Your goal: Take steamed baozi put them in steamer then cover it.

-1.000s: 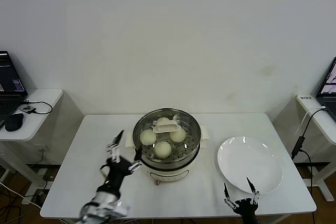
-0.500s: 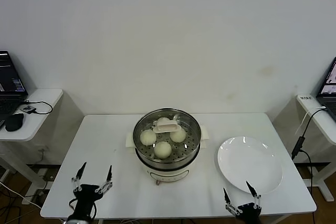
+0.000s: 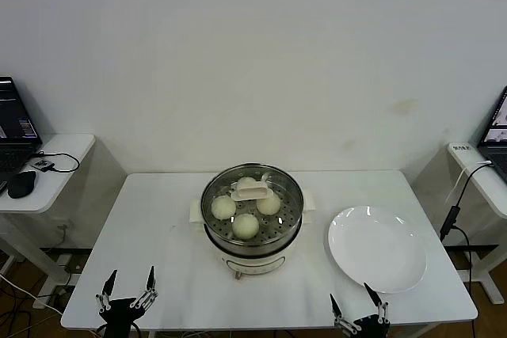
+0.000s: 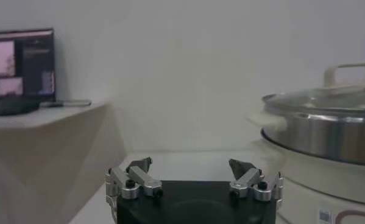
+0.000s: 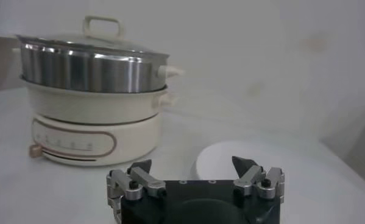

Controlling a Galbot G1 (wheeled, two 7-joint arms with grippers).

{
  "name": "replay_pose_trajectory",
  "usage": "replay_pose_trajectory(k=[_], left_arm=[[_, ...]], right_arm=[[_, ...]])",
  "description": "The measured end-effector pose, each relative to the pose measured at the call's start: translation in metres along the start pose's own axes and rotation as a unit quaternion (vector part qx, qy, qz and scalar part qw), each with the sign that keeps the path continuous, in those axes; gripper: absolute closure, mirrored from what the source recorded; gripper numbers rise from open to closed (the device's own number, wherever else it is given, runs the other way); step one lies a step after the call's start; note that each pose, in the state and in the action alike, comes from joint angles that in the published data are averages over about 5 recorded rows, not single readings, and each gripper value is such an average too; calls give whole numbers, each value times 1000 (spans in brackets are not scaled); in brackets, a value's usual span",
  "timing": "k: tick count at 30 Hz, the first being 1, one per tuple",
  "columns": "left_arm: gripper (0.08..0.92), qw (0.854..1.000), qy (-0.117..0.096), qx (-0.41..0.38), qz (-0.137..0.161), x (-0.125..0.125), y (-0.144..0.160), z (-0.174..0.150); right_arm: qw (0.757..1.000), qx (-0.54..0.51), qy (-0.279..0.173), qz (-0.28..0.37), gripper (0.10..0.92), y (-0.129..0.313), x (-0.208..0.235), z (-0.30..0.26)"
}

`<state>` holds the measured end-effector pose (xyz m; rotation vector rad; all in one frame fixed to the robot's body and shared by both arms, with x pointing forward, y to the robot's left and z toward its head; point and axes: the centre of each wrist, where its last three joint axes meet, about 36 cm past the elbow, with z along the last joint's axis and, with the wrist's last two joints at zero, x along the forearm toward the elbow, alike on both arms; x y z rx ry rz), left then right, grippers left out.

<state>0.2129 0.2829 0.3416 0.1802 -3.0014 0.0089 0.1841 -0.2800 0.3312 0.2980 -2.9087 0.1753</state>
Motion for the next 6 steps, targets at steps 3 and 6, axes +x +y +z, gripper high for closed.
replay_pose_trajectory(k=[3,6], left_arm=[[177,1000,7,7,-1,3,-1,4],[177,1000,11,11,-1,4,-2,6]], right_arm=[[1000,-5,2,0,200,3,1,-2],[1000,-8,3,2,200,4,2,-2]])
